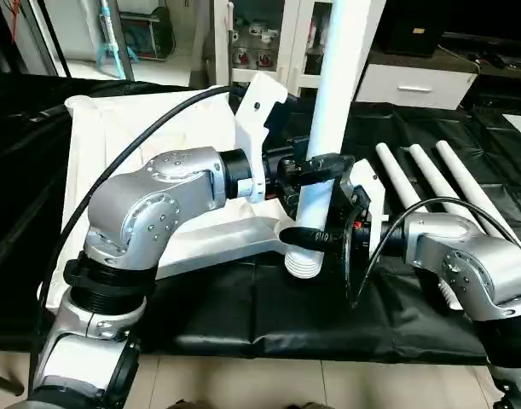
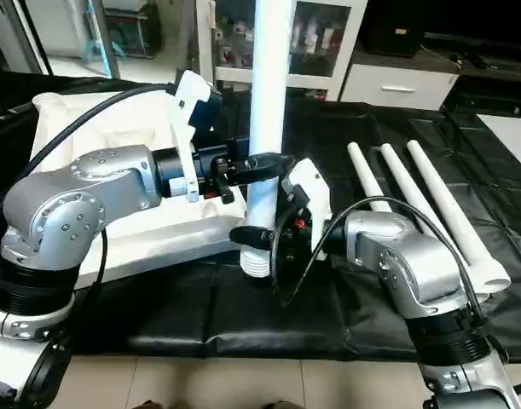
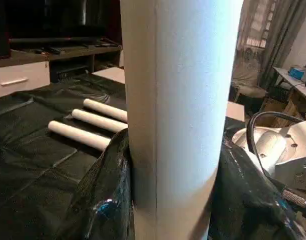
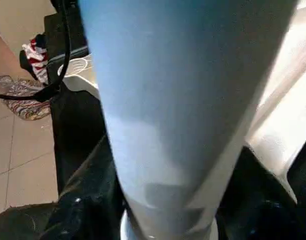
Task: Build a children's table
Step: Pick table leg
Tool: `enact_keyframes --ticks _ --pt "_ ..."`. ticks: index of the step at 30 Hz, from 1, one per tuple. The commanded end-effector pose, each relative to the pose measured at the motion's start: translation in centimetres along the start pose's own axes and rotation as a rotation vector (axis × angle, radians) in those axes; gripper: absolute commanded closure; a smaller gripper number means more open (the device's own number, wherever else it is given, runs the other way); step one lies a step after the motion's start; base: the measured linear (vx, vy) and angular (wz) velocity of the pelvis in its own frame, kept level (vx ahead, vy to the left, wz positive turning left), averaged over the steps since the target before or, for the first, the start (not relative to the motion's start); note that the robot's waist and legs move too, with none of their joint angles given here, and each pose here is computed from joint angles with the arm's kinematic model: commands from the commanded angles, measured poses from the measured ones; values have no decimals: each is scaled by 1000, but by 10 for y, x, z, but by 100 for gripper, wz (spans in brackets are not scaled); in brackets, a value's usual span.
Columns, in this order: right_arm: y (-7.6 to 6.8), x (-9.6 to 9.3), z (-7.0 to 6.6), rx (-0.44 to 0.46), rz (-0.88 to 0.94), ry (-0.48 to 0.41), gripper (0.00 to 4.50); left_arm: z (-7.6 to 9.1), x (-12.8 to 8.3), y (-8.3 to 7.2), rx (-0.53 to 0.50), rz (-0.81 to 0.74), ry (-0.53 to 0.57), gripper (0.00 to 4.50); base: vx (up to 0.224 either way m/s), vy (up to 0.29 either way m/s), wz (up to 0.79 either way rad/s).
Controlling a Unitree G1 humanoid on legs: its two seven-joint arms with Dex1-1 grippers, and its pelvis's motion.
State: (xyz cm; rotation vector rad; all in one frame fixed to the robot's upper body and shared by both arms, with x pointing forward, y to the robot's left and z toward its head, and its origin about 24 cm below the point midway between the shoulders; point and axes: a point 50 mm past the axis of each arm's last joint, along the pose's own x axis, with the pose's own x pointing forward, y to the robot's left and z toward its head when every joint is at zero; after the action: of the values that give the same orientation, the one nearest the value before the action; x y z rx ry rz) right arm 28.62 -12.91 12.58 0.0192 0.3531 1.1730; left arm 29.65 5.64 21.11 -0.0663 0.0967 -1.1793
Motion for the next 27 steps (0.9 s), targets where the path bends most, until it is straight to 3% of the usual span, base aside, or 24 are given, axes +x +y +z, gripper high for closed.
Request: enact_keyframes --ticks 1,10,11,15,23,27 --pt "-4 -2 3 -17 -26 -9 242 2 2 -6 27 -34 -2 268 0 0 0" --pt "-3 -2 2 -19 -20 -14 263 0 2 -5 44 -18 13 268 0 0 0" --pt "-3 -2 2 -19 -20 -16 263 0 2 -4 48 -7 17 212 0 0 0" --pt "-4 -2 4 -20 -37 -33 263 -4 0 1 -8 22 50 191 0 0 0" --pt "-16 -11 8 15 -164 -101 263 -2 -11 10 -35 65 -32 115 0 0 0" --pt "-30 -27 6 34 -300 -124 264 -10 -35 23 -21 160 -47 108 0 0 0"
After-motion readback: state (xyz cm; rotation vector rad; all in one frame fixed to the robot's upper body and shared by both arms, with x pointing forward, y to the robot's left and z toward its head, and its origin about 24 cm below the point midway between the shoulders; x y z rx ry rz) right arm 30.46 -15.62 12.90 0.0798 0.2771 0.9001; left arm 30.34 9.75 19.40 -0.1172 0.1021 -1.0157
